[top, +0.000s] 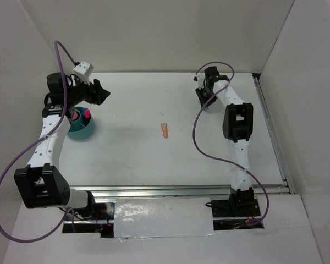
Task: Sort the stationery into containers
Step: Pick up the stationery from the center of the board, then place the stationery in the storage box.
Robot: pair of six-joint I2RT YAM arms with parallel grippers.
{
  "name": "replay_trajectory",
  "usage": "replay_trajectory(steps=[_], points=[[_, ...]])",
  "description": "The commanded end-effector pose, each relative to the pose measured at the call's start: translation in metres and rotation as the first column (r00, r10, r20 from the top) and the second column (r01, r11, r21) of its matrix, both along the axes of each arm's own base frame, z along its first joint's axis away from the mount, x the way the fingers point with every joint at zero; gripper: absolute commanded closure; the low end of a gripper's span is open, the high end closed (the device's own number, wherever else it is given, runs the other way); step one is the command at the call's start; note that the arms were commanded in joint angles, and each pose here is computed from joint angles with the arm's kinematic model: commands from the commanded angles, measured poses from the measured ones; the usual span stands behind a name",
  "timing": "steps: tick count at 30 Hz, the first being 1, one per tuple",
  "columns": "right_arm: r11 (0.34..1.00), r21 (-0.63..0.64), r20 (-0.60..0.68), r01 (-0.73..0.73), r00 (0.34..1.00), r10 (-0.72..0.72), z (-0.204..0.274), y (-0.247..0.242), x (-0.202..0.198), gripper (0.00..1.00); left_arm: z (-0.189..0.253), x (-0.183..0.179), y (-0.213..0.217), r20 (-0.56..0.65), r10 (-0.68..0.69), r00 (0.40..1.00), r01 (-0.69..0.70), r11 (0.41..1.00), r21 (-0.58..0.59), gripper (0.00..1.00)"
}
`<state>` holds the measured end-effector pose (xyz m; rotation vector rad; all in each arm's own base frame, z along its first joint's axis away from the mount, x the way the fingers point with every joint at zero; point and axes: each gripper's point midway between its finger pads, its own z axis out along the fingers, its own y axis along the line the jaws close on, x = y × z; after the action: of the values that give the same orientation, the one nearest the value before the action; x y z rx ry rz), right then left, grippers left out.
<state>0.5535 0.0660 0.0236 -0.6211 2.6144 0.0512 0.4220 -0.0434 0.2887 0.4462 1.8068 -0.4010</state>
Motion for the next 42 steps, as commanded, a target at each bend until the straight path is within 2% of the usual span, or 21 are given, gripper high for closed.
replay_trajectory(steps=[1,4,5,7,10,12,13,16,17,19,26,30,40,42], points=[[0.994,0.061,-0.003,-0.093,0.996,0.093,0.034,0.032,-0.028,1.0,0.034,-0.006,-0.013,0.059,-0.034,0.998,0.041,0.992,-0.117,0.28],[0.956,0.206,0.113,-0.21,0.975,0.19,0.098,0.078,-0.048,1.0,0.036,-0.014,-0.03,0.031,-0.078,0.996,0.084,0.96,-0.268,0.27],[0.935,0.243,0.16,-0.258,0.961,0.224,0.129,0.093,-0.06,1.0,0.04,-0.018,-0.037,0.03,-0.09,0.995,0.095,0.938,-0.332,0.26],[0.873,0.328,0.199,-0.362,0.929,0.311,0.158,0.136,-0.086,1.0,0.043,-0.025,-0.053,0.031,-0.142,0.989,0.143,0.913,-0.383,0.25],[0.799,0.363,0.304,-0.48,0.871,0.385,0.2,0.183,-0.12,1.0,0.045,-0.037,-0.079,0.015,-0.221,0.975,0.204,0.867,-0.455,0.24],[0.758,0.368,0.344,-0.539,0.836,0.427,0.21,0.204,-0.139,1.0,0.04,-0.042,-0.094,-0.02,-0.247,0.969,0.205,0.846,-0.493,0.23],[0.726,0.348,0.405,-0.593,0.793,0.454,0.229,0.224,-0.152,1.0,0.04,-0.044,-0.097,-0.036,-0.247,0.968,0.194,0.833,-0.518,0.22],[0.707,0.277,0.469,-0.65,0.734,0.491,0.242,0.251,-0.171,1.0,0.039,-0.05,-0.111,-0.06,-0.27,0.961,0.194,0.813,-0.548,0.22],[0.726,0.239,0.478,-0.645,0.729,0.49,0.241,0.254,-0.17,1.0,0.041,-0.05,-0.114,-0.069,-0.271,0.96,0.188,0.809,-0.556,0.22],[0.719,0.204,0.52,-0.664,0.696,0.495,0.251,0.267,-0.175,1.0,0.038,-0.053,-0.121,-0.11,-0.289,0.951,0.176,0.797,-0.577,0.22],[0.728,0.052,0.575,-0.683,0.616,0.538,0.254,0.285,-0.183,1.0,0.034,-0.065,-0.133,-0.183,-0.365,0.913,0.172,0.75,-0.639,0.24],[0.741,0.02,0.608,-0.671,0.596,0.524,0.263,0.29,-0.183,1.0,0.02,-0.071,-0.139,-0.246,-0.395,0.885,0.158,0.752,-0.639,0.28],[0.701,-0.006,0.638,-0.713,0.537,0.552,0.277,0.308,-0.203,1.0,0.005,-0.071,-0.144,-0.306,-0.397,0.865,0.126,0.764,-0.633,0.34],[0.694,-0.011,0.644,-0.719,0.526,0.555,0.28,0.311,-0.207,1.0,0.004,-0.07,-0.145,-0.306,-0.395,0.866,0.127,0.767,-0.629,0.41]])
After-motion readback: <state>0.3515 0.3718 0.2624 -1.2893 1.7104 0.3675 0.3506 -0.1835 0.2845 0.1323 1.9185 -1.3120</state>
